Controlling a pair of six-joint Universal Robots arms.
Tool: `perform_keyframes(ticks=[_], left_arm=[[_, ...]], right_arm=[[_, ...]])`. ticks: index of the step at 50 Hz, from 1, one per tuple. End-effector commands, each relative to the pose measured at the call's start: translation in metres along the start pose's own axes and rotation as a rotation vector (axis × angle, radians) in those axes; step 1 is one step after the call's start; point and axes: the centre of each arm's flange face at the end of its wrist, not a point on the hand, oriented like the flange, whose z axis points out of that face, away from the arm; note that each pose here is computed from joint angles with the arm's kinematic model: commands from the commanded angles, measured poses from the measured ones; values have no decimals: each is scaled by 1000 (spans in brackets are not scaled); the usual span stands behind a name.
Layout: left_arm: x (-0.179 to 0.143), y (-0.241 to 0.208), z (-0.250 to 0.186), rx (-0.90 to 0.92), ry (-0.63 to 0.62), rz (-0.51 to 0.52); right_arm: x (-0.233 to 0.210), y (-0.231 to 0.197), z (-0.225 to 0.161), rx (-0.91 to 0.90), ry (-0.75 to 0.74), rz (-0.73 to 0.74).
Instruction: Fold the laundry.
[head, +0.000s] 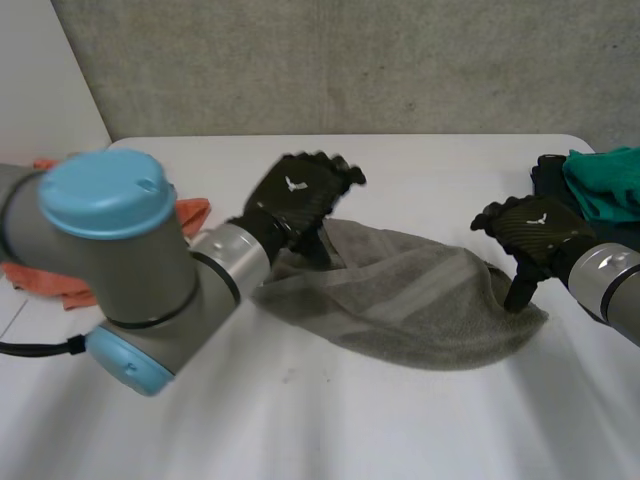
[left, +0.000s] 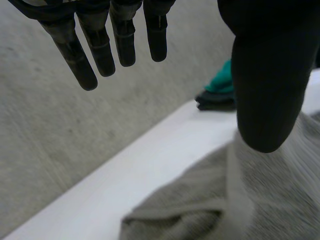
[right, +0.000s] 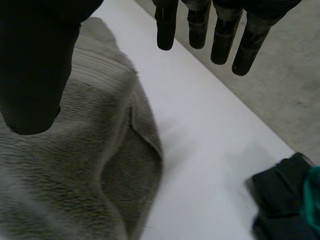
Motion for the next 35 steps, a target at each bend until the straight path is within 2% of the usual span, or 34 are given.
perform_keyframes(ticks=[1, 6, 14, 25, 35], left_arm=[[13, 31, 9, -125, -52, 113], [29, 39, 13, -126, -28, 126], [58, 41, 35, -29, 59, 139], [96, 50, 69, 67, 221, 145], [102, 74, 91, 46, 232, 145]], right_arm=[[-10, 0, 10, 51, -15, -24], [-10, 13, 32, 2, 45, -23], [2, 12, 32, -36, 141, -30], [19, 34, 29, -96, 166, 9], [14, 39, 27, -104, 135, 14]])
